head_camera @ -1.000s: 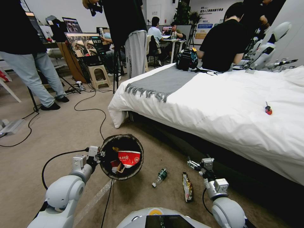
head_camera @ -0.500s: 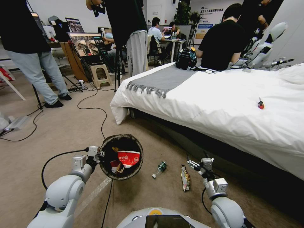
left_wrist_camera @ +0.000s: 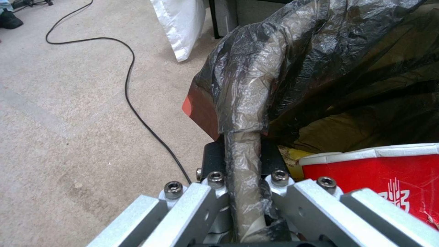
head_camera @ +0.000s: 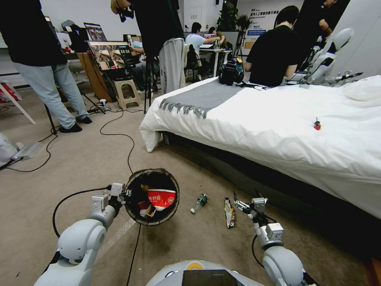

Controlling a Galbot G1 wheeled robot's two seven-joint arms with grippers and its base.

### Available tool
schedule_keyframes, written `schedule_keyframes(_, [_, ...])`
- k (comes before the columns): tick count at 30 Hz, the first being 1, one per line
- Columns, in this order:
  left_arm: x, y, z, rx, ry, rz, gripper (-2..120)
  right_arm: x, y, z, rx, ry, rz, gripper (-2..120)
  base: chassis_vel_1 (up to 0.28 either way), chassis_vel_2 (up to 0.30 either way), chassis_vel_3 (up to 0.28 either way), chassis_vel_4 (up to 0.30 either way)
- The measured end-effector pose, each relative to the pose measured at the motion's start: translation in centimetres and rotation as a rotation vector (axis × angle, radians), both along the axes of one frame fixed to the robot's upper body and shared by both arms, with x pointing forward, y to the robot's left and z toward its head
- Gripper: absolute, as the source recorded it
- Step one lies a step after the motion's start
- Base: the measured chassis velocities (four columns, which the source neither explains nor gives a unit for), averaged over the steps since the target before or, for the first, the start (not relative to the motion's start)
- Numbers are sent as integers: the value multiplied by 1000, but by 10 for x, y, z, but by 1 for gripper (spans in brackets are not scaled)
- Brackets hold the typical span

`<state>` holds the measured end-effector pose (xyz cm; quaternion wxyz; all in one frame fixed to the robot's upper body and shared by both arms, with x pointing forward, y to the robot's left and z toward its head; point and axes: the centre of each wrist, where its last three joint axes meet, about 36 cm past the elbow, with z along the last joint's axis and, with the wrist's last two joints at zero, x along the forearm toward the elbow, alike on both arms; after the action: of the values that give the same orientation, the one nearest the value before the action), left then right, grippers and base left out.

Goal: Pick up the trash bin, then pick up the garbage from the floor and place it into the trash bin.

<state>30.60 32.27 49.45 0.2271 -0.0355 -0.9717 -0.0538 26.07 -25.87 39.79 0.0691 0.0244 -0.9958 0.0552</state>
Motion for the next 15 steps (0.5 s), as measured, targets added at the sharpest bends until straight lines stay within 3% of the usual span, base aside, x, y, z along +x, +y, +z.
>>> schedule_keyframes(15, [-1,-3,3,-4,-8,-5,1,30,-4,2,42,54,-4,100,0,0,0,0])
